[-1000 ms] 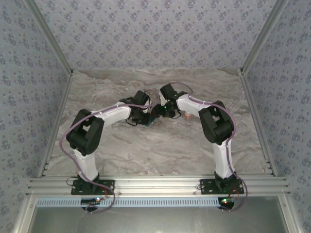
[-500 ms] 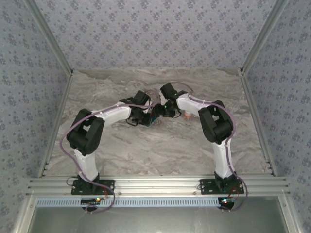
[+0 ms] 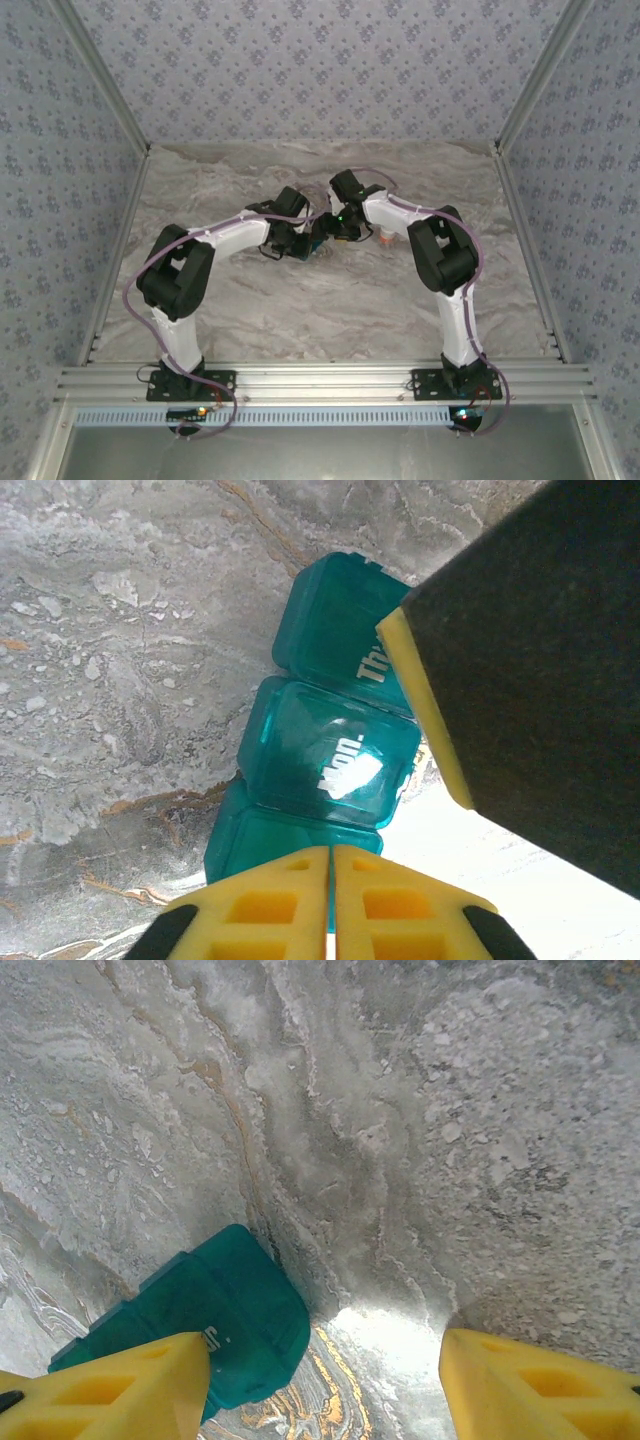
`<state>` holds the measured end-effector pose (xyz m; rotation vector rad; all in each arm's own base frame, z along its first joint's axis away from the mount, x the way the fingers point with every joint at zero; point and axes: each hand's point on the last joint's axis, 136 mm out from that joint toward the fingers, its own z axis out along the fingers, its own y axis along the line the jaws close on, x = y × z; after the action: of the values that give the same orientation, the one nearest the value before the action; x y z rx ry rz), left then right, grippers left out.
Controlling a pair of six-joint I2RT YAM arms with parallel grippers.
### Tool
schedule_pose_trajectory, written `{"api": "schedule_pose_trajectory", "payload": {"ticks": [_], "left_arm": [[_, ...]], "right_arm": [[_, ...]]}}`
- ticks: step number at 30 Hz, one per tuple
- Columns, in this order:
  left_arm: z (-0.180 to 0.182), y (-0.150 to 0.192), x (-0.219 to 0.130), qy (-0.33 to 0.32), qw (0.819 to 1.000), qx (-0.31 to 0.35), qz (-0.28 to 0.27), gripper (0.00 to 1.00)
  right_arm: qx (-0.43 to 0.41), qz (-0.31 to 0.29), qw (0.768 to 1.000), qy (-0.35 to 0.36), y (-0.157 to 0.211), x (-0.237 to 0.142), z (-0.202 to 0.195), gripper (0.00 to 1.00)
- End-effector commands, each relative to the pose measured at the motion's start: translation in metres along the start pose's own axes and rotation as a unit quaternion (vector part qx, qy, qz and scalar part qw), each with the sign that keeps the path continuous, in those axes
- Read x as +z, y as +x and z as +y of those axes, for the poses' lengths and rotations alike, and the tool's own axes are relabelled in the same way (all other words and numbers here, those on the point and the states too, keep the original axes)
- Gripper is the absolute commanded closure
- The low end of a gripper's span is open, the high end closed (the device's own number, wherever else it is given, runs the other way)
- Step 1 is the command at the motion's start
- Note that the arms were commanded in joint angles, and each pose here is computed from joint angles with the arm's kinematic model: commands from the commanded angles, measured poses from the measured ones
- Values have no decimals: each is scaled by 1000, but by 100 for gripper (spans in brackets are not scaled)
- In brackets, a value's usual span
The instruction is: Sort the pills into containers
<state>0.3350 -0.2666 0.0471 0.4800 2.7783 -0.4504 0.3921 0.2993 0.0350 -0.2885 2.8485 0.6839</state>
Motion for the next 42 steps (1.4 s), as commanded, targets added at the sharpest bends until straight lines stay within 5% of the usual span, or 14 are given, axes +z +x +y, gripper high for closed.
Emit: {"api": "schedule_pose_trajectory", "payload": {"ticks": [1, 8, 19, 31, 42], "left_arm": [[1, 1, -7, -13, 1000, 9, -1, 88], [7, 2, -6, -33, 999, 18, 1, 83], [13, 15, 9, -38, 999, 22, 29, 94], [24, 28, 29, -42, 997, 17, 64, 94], [-4, -21, -25, 0, 999, 32, -18, 85]], "right_arm": [[3, 4, 1000, -8, -3, 11, 2, 35], [6, 4, 1000, -11, -5, 12, 2, 35], [7, 7, 1000, -10, -4, 14, 2, 35], [8, 10, 1000, -9, -3, 14, 2, 35], [7, 10, 1000, -13, -4, 8, 6, 35]]}}
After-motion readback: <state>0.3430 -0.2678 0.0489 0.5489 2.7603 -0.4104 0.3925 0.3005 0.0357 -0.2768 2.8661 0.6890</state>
